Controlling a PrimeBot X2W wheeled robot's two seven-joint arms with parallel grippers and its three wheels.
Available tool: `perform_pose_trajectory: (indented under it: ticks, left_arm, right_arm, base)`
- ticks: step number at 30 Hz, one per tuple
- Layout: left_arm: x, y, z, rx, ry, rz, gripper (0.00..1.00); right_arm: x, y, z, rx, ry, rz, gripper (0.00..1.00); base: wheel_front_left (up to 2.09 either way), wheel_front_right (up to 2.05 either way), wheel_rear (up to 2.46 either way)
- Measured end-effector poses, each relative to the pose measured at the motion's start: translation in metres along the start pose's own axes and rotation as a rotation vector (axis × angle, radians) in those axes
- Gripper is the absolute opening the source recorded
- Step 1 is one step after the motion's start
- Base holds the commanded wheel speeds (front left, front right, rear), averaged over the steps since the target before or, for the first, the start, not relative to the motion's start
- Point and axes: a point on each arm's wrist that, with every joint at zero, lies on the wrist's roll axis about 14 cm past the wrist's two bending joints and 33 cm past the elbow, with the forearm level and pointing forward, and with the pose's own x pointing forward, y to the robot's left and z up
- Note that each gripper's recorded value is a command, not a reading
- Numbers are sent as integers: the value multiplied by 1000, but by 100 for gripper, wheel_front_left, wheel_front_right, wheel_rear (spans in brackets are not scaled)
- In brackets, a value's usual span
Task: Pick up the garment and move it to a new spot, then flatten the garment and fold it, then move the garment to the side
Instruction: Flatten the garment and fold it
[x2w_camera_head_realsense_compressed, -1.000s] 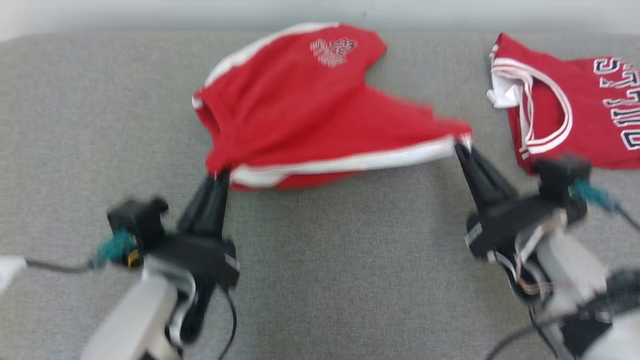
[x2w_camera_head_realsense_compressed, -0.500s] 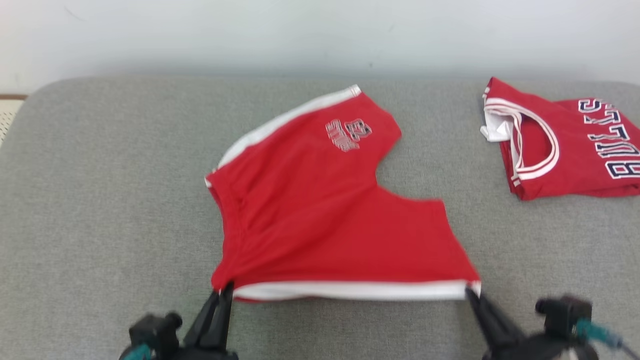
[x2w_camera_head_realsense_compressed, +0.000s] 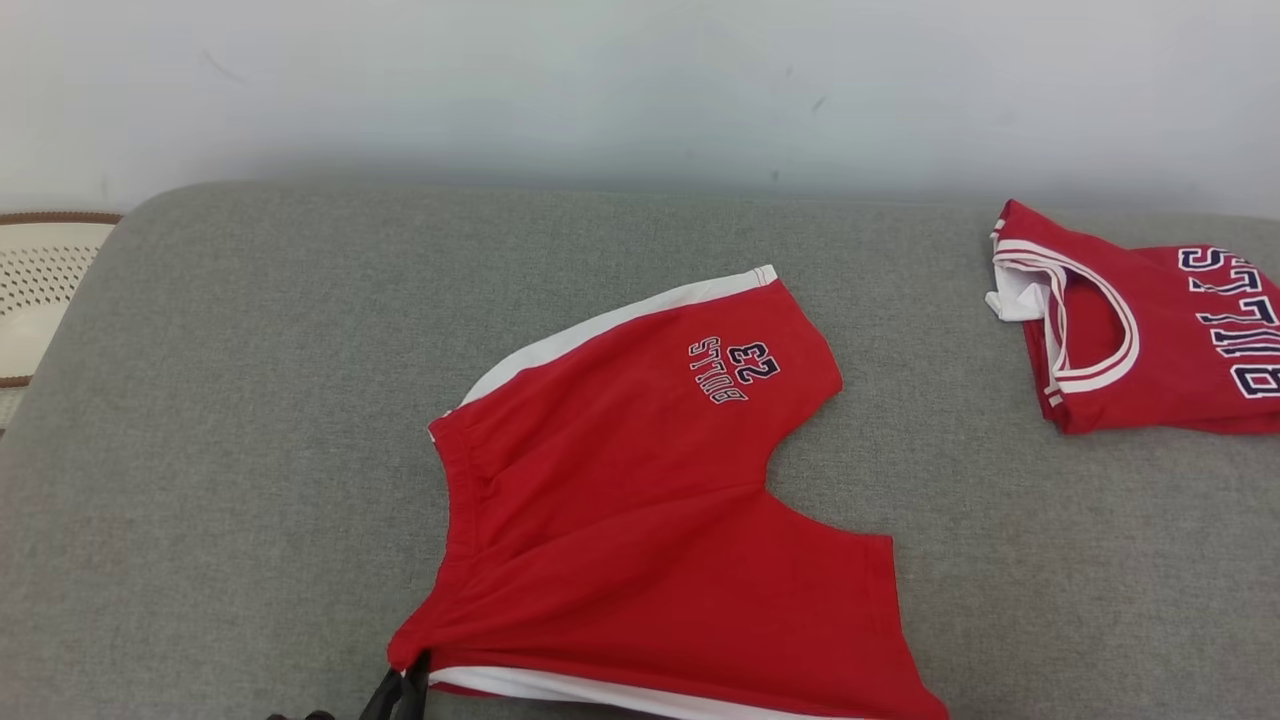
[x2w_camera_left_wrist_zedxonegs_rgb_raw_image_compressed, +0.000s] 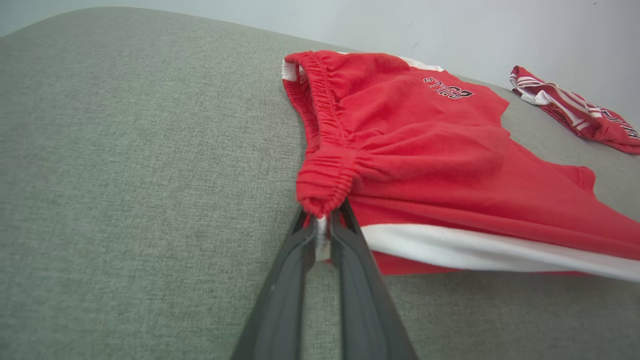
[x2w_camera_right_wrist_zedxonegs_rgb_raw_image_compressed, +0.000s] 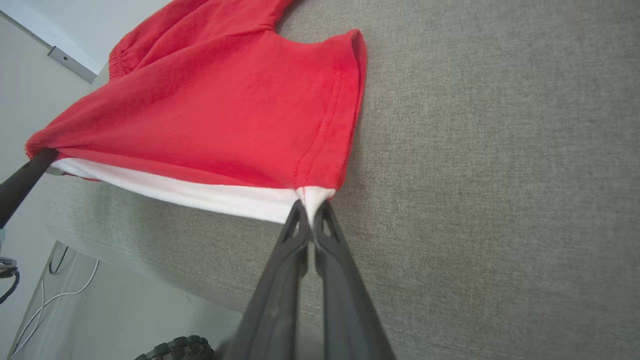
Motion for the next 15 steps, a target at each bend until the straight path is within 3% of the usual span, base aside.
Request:
perform_pose_trajectory:
  ticks: [6, 15]
  left_arm:
    - [3, 2, 4, -12, -14, 11, 0]
    - [48, -11, 44, -1, -106, -68, 0]
  right_arm:
    - [8, 3, 28, -22, -87, 13, 0]
    - [47, -8, 103, -233, -218, 63, 0]
  base:
    - [0, 0, 0]
    - [0, 0, 0]
